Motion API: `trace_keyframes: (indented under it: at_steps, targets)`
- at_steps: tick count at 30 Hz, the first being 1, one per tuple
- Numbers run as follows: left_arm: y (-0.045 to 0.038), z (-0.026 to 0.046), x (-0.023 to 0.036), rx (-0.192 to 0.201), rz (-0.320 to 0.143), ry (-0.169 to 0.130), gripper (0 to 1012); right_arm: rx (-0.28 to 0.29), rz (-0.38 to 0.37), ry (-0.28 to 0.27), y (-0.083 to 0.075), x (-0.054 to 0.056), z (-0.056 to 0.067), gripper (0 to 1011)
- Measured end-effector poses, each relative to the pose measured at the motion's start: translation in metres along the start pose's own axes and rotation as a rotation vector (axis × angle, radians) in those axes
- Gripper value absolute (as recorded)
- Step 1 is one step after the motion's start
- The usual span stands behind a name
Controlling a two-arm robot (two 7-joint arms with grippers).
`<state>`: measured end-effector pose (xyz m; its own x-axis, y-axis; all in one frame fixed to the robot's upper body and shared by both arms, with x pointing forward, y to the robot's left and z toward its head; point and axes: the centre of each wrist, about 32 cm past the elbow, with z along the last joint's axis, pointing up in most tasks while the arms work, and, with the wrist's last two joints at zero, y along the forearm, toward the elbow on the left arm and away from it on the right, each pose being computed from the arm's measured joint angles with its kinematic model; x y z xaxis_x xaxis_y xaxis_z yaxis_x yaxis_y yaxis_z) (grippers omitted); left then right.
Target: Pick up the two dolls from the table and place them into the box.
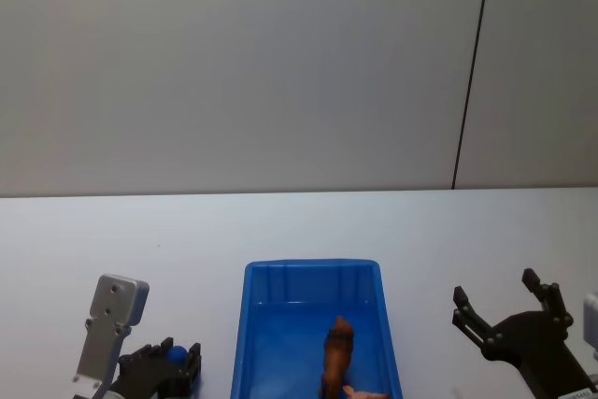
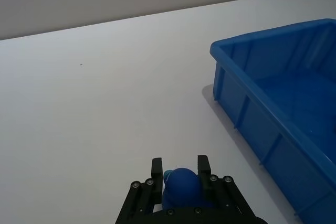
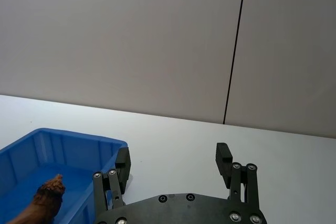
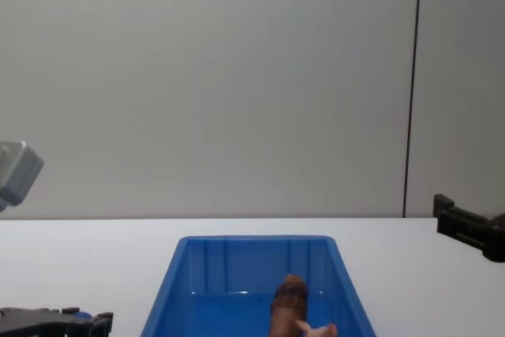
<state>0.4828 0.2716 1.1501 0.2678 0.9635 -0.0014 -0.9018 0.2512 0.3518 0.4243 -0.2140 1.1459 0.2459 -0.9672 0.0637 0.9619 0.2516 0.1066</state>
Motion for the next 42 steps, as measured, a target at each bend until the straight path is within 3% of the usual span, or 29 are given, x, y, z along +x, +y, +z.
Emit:
trace_keyframes:
  at_steps: [5, 10, 17, 23, 25, 26, 33, 42]
  targets:
    - [0.0003, -0.0021, -0.0010, -0.001, 0.001, 0.014, 314, 0.000, 0.000, 0.000, 0.000, 0.000, 0.000, 1001]
    - [0.0008, -0.0034, -0.0017, -0.010, 0.004, 0.025, 284, 0.000, 0.000, 0.000, 0.000, 0.000, 0.000, 1001]
    - [0.0030, 0.0005, -0.0036, -0.051, 0.003, 0.031, 240, 0.000, 0.000, 0.000, 0.000, 0.000, 0.000, 1001]
    - [0.0060, 0.0107, -0.0057, -0.110, -0.001, 0.020, 211, 0.000, 0.000, 0.000, 0.000, 0.000, 0.000, 1001]
    - [0.0076, 0.0178, -0.0065, -0.146, -0.005, 0.006, 201, 0.000, 0.000, 0.000, 0.000, 0.000, 0.000, 1001]
    - [0.0076, 0.0178, -0.0065, -0.146, -0.005, 0.006, 199, 0.000, 0.000, 0.000, 0.000, 0.000, 0.000, 1001]
    - [0.0101, 0.0356, -0.0081, -0.227, -0.043, -0.030, 179, 0.000, 0.000, 0.000, 0.000, 0.000, 0.000, 1001]
    - [0.0100, 0.0557, -0.0098, -0.312, -0.153, -0.063, 179, 0.000, 0.000, 0.000, 0.000, 0.000, 0.000, 1001]
